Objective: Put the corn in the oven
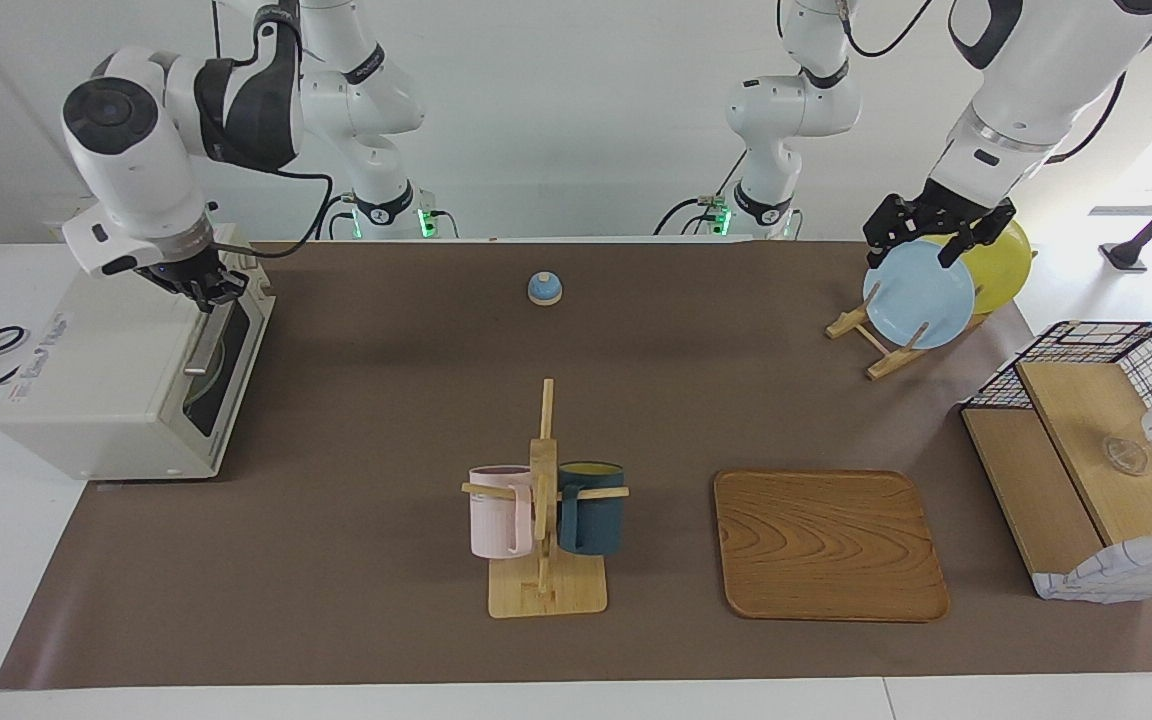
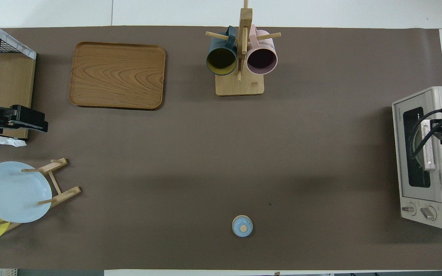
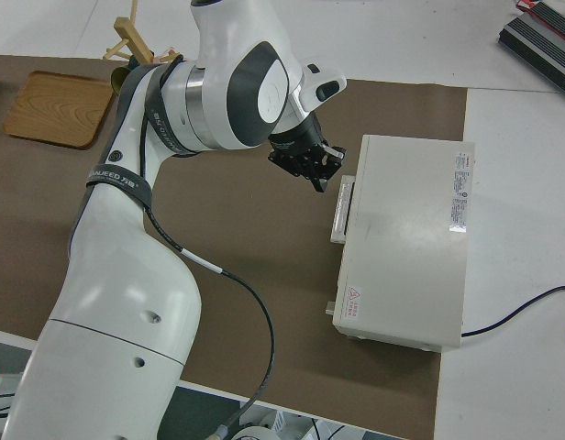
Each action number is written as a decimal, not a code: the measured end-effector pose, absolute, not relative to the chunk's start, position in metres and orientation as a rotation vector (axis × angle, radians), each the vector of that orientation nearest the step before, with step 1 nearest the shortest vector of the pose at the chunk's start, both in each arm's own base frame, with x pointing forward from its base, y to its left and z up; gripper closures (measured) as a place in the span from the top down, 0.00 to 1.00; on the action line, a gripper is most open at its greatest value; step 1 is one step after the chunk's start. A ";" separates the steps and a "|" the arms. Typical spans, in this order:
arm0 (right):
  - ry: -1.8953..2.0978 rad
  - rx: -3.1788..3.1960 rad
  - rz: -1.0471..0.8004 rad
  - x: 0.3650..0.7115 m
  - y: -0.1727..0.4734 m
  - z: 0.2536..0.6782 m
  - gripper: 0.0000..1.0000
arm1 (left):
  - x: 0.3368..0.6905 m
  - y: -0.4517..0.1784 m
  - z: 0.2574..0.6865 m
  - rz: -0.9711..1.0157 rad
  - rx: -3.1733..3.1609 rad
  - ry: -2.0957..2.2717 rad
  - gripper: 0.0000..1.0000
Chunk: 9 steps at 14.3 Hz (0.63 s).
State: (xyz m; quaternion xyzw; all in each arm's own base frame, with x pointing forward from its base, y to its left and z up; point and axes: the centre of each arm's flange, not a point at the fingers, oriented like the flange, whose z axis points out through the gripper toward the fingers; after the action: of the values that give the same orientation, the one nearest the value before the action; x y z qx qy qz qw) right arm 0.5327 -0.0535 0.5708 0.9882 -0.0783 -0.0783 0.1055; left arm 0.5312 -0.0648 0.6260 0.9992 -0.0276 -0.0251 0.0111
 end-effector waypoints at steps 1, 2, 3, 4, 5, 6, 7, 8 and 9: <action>-0.240 2.942 -0.234 0.532 -0.050 0.579 0.01 | 0.531 -0.065 0.626 -0.078 3.117 -0.086 1.00; -0.248 2.961 -0.239 0.531 -0.049 0.584 0.01 | 0.531 -0.065 0.626 -0.078 3.117 -0.086 1.00; -0.255 2.978 -0.238 0.531 -0.048 0.588 0.01 | 0.531 -0.065 0.626 -0.078 3.117 -0.086 1.00; -0.261 2.993 -0.234 0.532 -0.048 0.593 0.01 | 0.531 -0.065 0.626 -0.078 3.117 -0.086 1.00; -0.261 3.005 -0.231 0.531 -0.047 0.600 0.05 | 0.531 -0.065 0.626 -0.078 3.117 -0.086 1.00; -0.259 3.019 -0.230 0.531 -0.045 0.606 0.06 | 0.531 -0.065 0.626 -0.078 3.117 -0.086 1.00; -0.257 3.031 -0.236 0.529 -0.042 0.612 0.11 | 0.531 -0.065 0.626 -0.078 3.117 -0.086 1.00; -0.253 3.037 -0.243 0.528 -0.040 0.616 0.20 | 0.531 -0.065 0.626 -0.078 3.117 -0.086 1.00; -0.251 3.047 -0.250 0.527 -0.038 0.618 0.30 | 0.531 -0.065 0.626 -0.078 3.117 -0.086 1.00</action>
State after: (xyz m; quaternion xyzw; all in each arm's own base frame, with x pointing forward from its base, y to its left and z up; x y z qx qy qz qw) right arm 0.5274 -0.0378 0.6177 0.9926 -0.0817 -0.0815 0.0368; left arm 0.5312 -0.0648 0.6260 0.9992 -0.0276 -0.0251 0.0111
